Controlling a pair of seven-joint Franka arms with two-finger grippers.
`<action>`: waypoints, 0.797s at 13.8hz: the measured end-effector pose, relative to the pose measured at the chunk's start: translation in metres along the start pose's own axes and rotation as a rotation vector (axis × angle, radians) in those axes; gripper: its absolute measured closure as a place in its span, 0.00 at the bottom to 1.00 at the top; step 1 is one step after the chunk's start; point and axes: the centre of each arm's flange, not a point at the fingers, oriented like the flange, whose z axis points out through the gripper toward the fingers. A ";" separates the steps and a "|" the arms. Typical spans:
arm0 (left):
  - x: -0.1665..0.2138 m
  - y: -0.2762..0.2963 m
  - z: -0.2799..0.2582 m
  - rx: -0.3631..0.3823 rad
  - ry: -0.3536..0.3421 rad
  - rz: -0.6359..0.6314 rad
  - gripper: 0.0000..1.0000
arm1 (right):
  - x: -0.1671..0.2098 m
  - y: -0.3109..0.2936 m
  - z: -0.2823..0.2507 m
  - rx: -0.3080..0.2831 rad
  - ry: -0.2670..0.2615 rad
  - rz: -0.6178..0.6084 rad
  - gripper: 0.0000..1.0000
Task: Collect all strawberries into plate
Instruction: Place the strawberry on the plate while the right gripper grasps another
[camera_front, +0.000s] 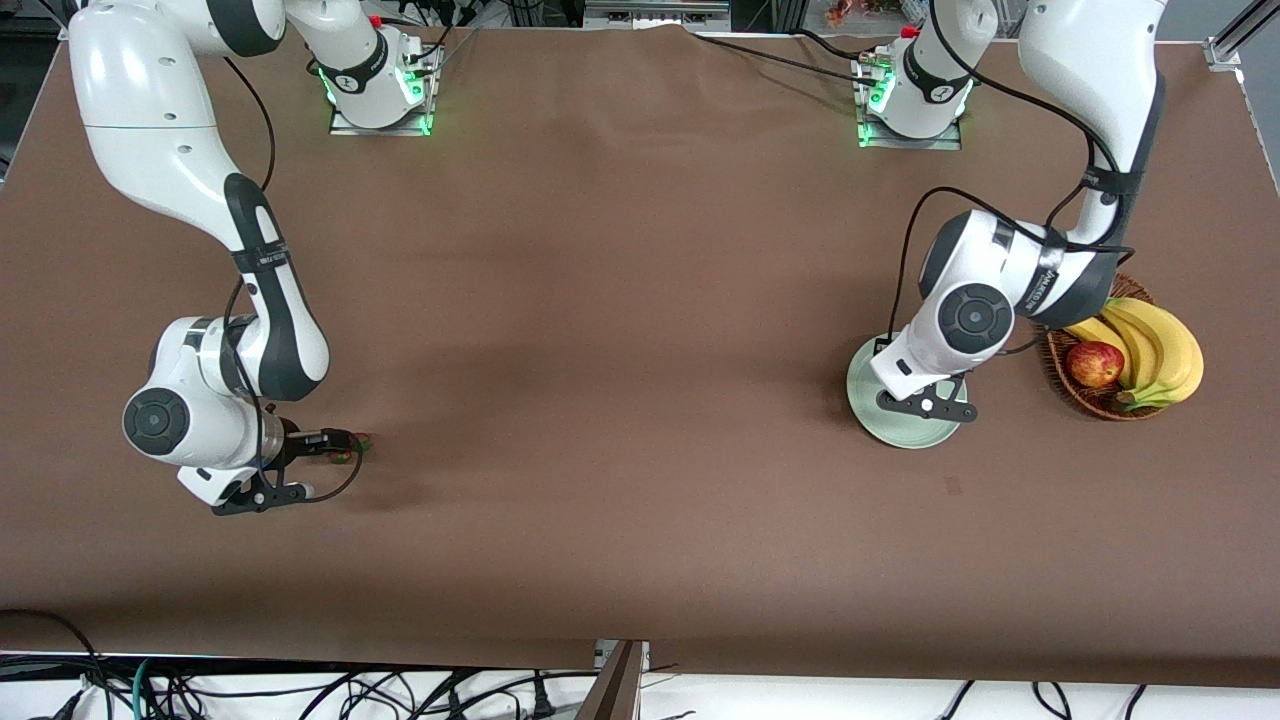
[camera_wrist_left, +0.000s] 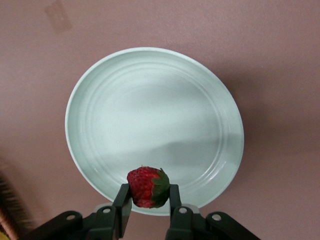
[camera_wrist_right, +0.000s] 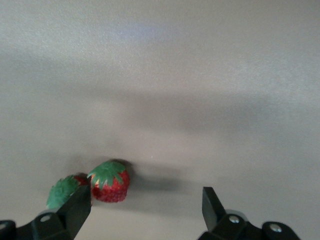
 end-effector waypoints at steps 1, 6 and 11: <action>0.002 0.006 0.009 -0.002 -0.010 0.034 0.65 | 0.000 -0.001 0.003 0.000 0.001 -0.003 0.01; 0.006 0.022 0.031 -0.008 -0.026 0.090 0.65 | 0.001 -0.004 0.005 0.000 0.008 -0.010 0.02; 0.007 0.024 0.044 -0.012 -0.029 0.096 0.36 | 0.003 -0.016 0.010 0.001 0.009 -0.027 0.04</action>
